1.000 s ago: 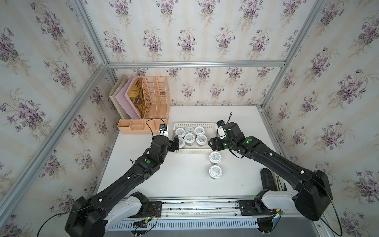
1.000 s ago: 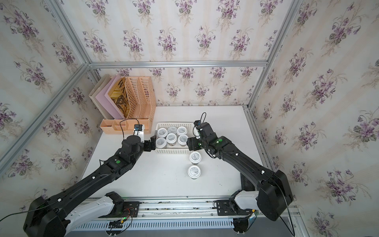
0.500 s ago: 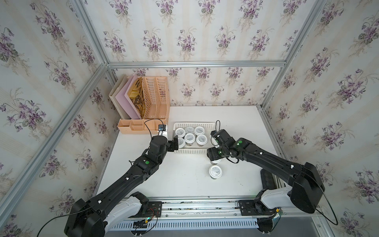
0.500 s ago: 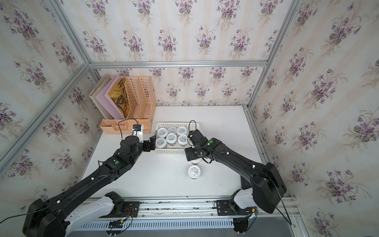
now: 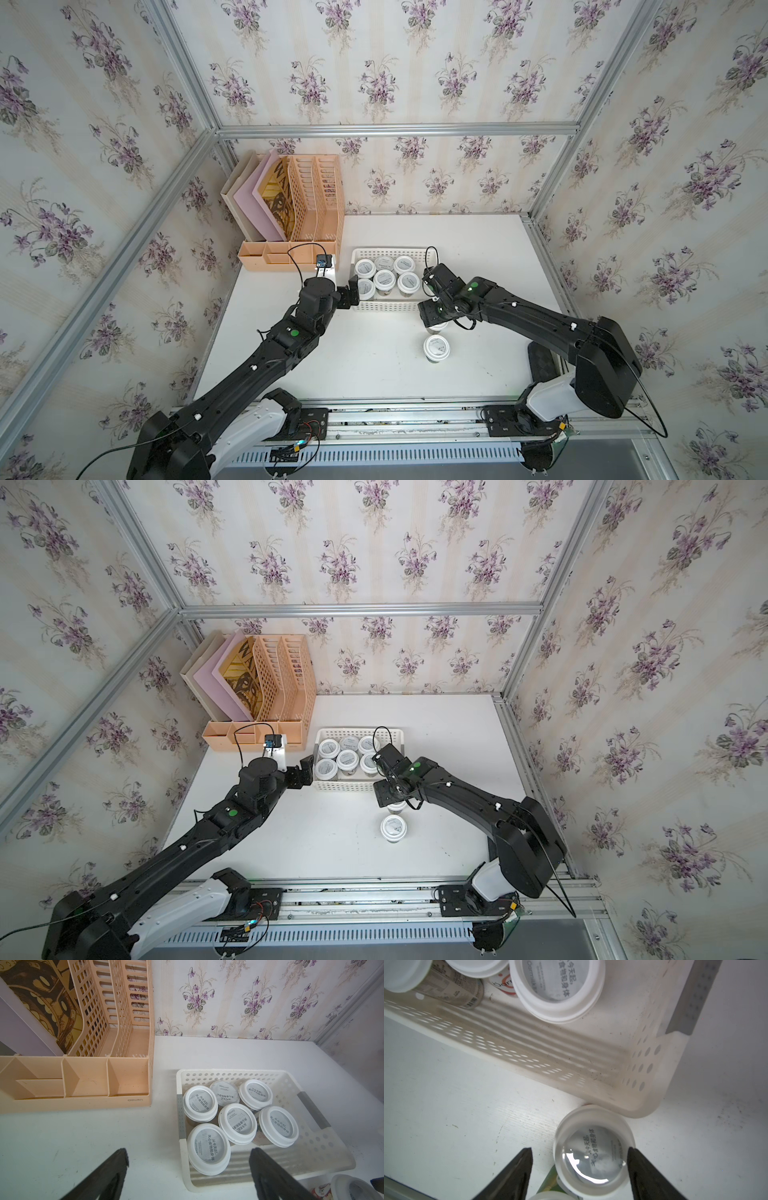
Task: Put the yogurt in the basket
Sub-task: Pick up the yogurt from the center of the board, then place the yogurt in the basket.
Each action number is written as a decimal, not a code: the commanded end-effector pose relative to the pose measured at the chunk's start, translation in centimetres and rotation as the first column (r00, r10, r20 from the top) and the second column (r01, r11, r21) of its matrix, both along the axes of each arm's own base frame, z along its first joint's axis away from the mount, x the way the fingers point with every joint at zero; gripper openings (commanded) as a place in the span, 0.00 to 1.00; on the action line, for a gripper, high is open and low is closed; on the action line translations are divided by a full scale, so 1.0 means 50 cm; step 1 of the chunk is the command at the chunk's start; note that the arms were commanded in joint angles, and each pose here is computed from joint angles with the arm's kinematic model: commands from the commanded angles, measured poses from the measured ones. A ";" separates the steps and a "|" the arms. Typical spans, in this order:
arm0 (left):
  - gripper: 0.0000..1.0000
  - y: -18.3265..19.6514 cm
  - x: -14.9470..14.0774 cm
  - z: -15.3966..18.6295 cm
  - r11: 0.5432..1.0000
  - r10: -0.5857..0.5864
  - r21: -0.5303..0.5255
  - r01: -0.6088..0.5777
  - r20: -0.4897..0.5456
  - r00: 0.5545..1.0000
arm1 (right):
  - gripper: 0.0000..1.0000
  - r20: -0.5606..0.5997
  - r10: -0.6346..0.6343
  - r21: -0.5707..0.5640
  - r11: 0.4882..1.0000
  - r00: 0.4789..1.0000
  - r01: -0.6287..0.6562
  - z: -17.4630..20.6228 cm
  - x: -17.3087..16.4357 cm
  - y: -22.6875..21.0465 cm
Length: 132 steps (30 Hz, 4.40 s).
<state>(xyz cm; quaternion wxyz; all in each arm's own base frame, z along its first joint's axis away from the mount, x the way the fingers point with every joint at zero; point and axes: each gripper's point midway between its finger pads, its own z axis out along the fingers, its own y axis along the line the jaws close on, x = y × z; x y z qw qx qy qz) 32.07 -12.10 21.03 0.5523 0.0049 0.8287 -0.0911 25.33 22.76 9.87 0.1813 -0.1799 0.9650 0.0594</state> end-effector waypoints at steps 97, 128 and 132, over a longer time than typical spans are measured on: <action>0.95 -0.017 0.015 0.000 1.000 -0.023 -0.011 0.023 0.001 1.000 | 0.66 0.055 0.223 0.225 0.947 0.973 -0.230 0.091 -0.060 0.169; 0.95 -0.004 0.013 -0.002 1.000 -0.005 -0.004 0.005 0.002 1.000 | 0.66 0.241 0.153 0.178 0.964 0.958 -0.198 0.242 0.006 0.154; 0.95 -0.003 0.012 -0.002 1.000 -0.006 -0.003 0.006 0.003 1.000 | 0.67 0.266 0.133 0.164 0.970 0.955 -0.181 0.255 0.030 0.149</action>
